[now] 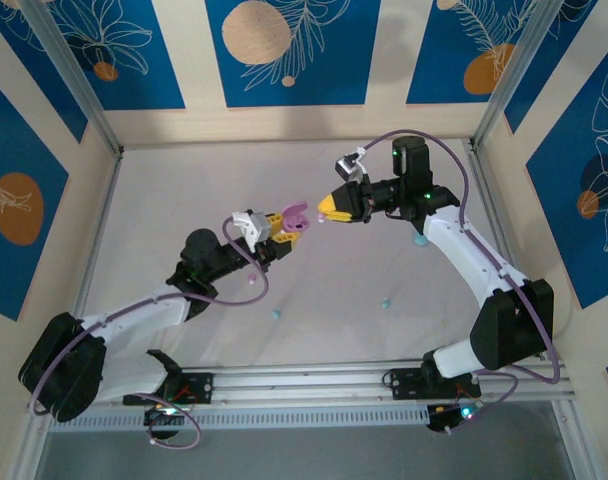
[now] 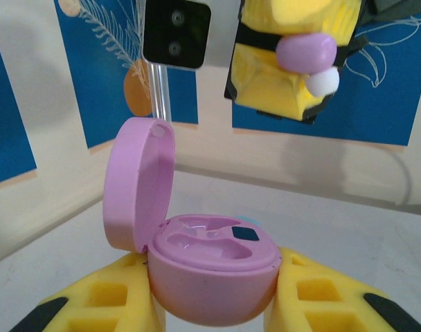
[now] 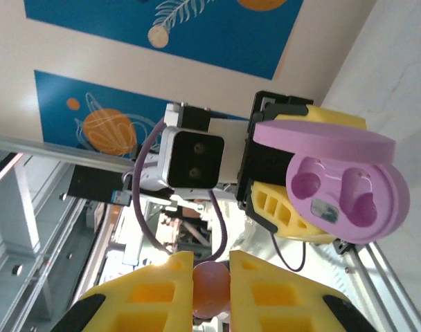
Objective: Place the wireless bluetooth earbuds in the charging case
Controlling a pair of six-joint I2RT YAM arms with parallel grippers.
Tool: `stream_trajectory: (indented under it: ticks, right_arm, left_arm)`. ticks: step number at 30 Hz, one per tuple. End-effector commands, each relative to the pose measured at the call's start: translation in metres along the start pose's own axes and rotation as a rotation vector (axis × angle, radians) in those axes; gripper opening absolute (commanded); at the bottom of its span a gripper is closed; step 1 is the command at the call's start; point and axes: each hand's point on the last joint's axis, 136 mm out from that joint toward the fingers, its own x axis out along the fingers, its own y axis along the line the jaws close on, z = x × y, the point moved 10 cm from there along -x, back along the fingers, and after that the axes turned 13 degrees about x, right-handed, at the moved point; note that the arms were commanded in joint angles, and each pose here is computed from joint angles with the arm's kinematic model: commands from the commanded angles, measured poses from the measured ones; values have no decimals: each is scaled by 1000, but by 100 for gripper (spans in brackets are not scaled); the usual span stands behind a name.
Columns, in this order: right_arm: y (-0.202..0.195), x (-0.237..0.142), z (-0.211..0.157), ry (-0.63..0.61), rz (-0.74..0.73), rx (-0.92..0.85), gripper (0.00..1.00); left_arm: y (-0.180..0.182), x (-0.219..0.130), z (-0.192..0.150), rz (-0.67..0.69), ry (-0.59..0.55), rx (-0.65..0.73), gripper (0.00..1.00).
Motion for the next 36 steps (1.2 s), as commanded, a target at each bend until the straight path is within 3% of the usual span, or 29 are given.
stream_trajectory:
  ticks: [1, 19, 36]
  right_arm:
    - [14, -1, -6, 81, 45, -19, 16]
    - [10, 8, 3, 3, -21, 40, 17]
    - [1, 14, 6, -85, -100, 7, 17]
  left_arm:
    - [0, -2, 18, -4, -68, 25, 32]
    - [-2, -4, 25, -21, -96, 42, 32]
    - [-3, -1, 33, -84, -162, -31, 32]
